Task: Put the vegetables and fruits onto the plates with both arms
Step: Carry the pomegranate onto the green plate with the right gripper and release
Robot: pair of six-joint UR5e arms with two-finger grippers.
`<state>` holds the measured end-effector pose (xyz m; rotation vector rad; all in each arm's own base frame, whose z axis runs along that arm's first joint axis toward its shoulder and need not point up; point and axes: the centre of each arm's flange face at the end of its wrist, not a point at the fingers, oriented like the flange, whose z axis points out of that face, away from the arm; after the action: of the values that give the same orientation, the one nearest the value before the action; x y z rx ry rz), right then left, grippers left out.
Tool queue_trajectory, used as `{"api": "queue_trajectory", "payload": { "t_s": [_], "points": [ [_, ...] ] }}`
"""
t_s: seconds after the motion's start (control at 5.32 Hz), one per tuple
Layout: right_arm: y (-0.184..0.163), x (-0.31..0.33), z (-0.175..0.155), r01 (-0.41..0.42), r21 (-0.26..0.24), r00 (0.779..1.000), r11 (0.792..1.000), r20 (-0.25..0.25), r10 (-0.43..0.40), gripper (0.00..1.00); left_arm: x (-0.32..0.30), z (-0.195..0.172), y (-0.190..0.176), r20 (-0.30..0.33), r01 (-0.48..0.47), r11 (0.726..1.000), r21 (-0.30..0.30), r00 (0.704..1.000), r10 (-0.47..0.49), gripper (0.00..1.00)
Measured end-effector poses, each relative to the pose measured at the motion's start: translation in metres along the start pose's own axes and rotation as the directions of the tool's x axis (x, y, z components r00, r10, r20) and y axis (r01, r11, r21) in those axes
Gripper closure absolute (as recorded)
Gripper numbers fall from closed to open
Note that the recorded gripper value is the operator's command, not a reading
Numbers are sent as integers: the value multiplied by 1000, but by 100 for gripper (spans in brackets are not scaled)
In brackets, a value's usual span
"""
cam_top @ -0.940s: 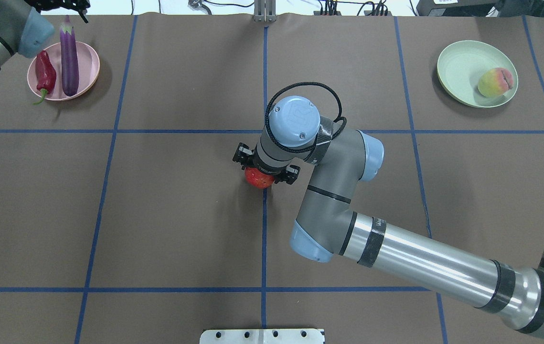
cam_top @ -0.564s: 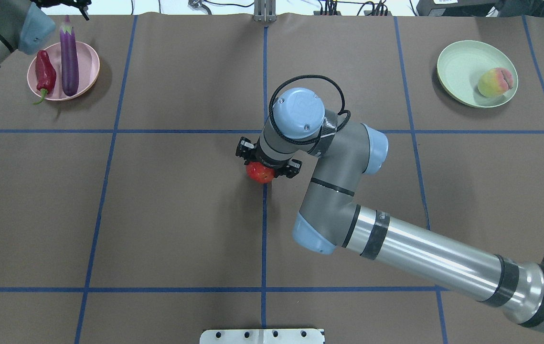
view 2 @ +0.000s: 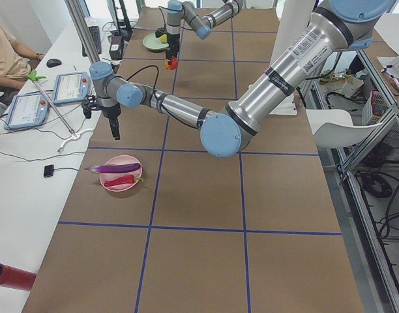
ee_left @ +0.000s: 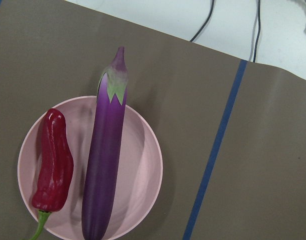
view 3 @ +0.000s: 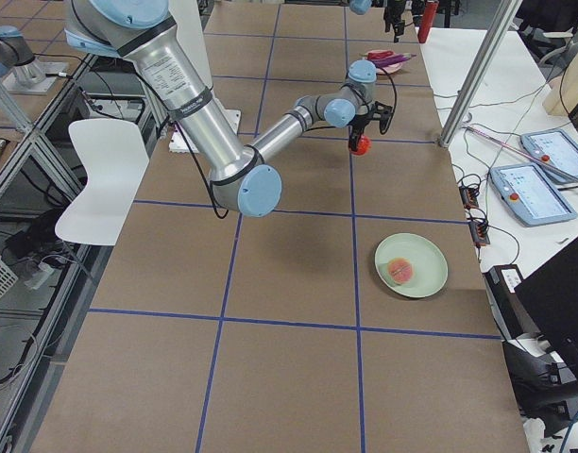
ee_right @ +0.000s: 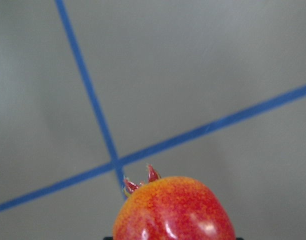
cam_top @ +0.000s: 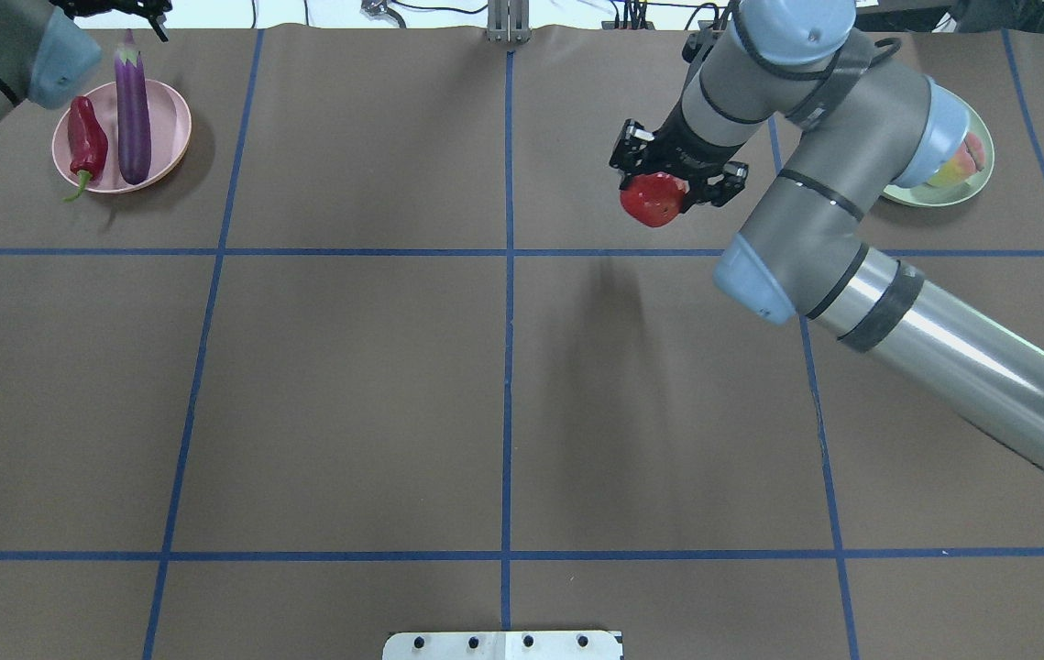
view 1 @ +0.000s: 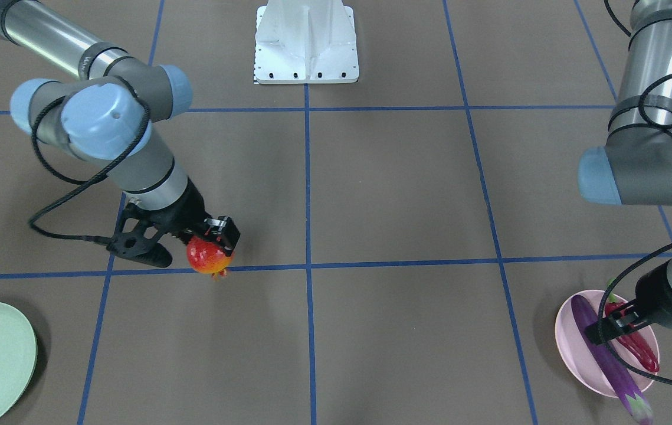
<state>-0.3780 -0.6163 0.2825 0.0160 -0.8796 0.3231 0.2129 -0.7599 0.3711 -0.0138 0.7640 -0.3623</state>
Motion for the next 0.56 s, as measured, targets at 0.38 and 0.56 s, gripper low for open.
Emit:
{"api": "queue_trajectory", "payload": {
  "t_s": [0.38, 0.56],
  "points": [
    [-115, 122, -5, 99, 10, 984, 995, -153, -96, 100, -1, 1, 4, -2, -5, 1000, 1, 1000, 5, 0],
    [-159, 181, 11, 126, -10, 970, 992, -207, -126, 100, 3, 0, 5, -5, -10, 1000, 3, 1000, 10, 0]
  ]
}}
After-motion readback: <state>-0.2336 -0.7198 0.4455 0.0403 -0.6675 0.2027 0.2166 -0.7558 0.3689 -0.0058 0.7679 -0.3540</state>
